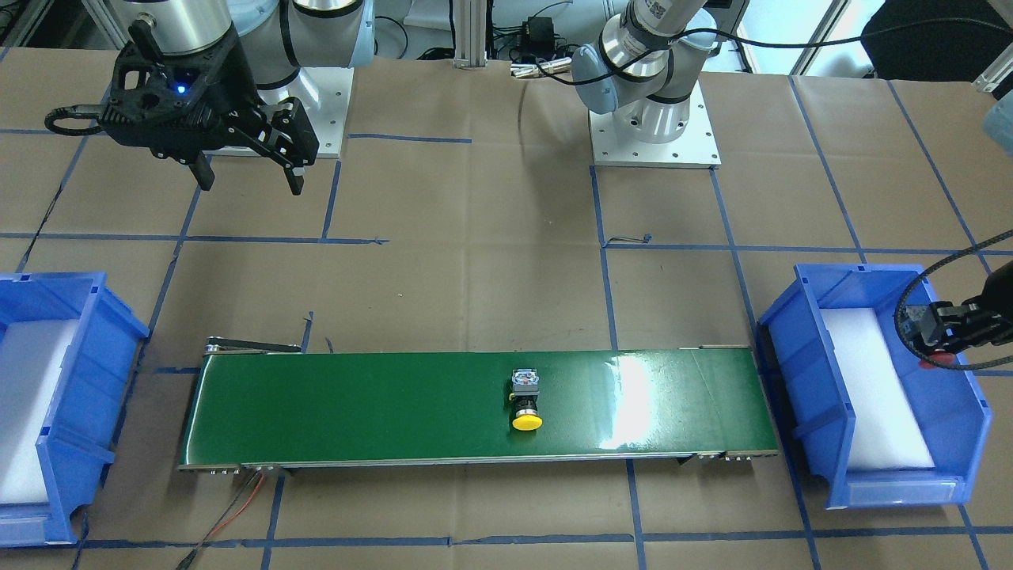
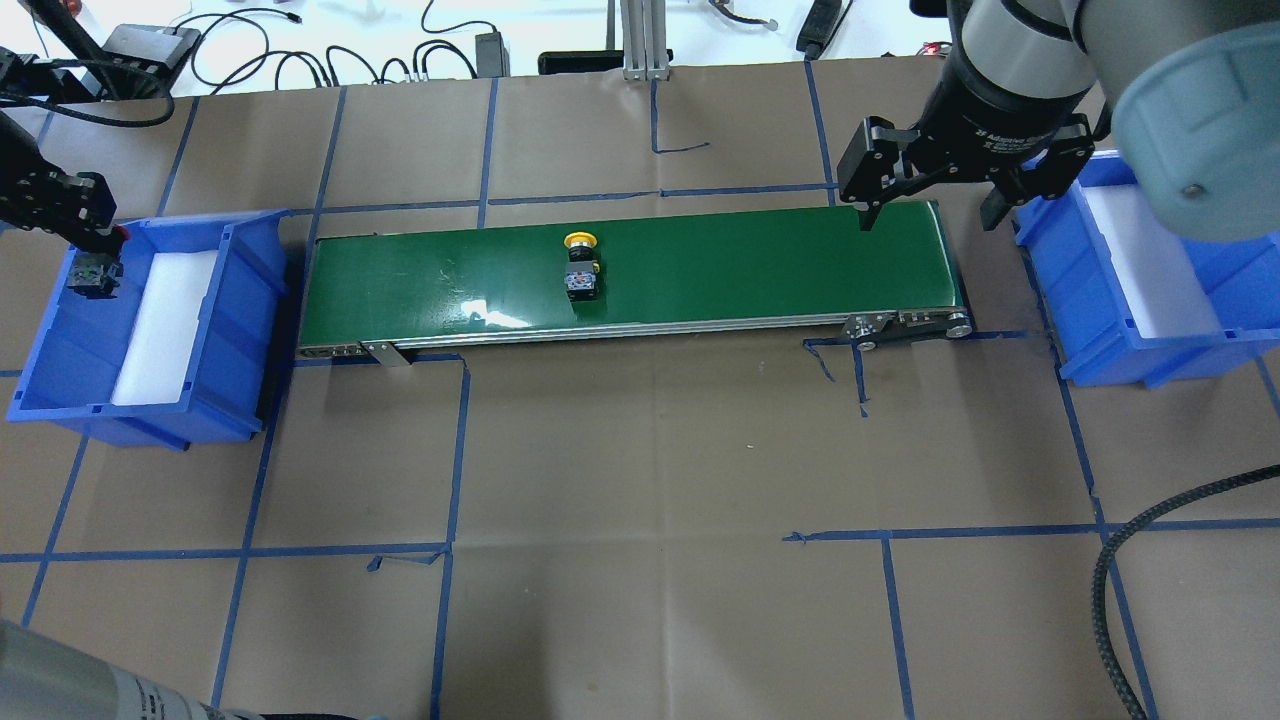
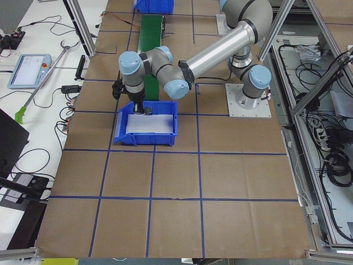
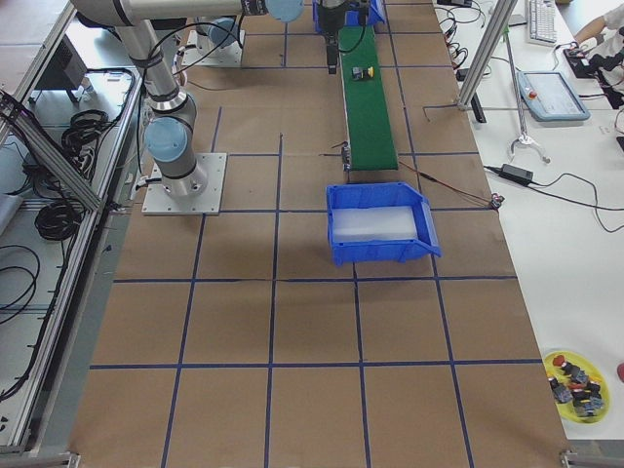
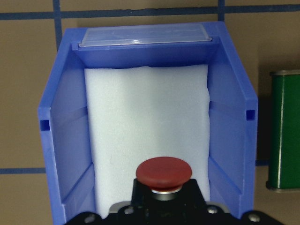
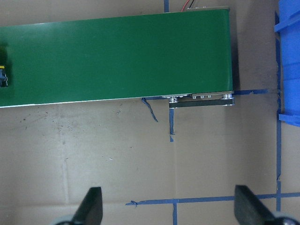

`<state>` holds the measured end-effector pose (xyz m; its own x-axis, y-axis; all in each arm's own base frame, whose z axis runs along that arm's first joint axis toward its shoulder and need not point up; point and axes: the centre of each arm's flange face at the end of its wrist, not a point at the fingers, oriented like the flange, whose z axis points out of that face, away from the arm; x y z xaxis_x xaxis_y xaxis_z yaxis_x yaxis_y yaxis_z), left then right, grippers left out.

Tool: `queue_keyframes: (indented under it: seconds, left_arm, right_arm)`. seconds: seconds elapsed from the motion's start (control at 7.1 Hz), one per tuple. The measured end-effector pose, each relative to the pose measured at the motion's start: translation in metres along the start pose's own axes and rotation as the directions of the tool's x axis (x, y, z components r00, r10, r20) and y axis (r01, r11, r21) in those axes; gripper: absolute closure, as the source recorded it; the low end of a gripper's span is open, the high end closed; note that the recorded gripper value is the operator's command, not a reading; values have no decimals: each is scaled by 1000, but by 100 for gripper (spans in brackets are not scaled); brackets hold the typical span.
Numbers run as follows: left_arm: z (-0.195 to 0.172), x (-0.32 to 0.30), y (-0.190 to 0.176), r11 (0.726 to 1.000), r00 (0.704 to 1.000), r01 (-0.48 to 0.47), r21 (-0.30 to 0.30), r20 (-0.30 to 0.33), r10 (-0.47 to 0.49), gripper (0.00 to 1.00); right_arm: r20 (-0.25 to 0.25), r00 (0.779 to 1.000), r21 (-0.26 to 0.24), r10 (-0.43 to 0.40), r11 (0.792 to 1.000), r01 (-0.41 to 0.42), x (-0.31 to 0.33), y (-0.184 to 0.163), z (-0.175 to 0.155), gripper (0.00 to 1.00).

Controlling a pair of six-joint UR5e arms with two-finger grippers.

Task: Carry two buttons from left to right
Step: 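Lift the red-capped button and carry it over the conveyor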

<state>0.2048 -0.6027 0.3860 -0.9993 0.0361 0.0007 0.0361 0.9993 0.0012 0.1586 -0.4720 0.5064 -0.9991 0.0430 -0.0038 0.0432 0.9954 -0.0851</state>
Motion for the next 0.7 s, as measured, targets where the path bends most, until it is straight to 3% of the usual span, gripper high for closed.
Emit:
queue_keyframes:
  seconds: [0.28,0.7]
  left_arm:
    - [-14,15,3,1000,1000,-12,-10,4,12,100]
    - [-10,96,-19,1000,1000,-20,-24,-4,20,100]
  right_arm:
    - [-1,1000,-4,0,1000,0,0,-2,2,0]
    - [-2,1000,-10,-2,1000,2,0,-2,5,0]
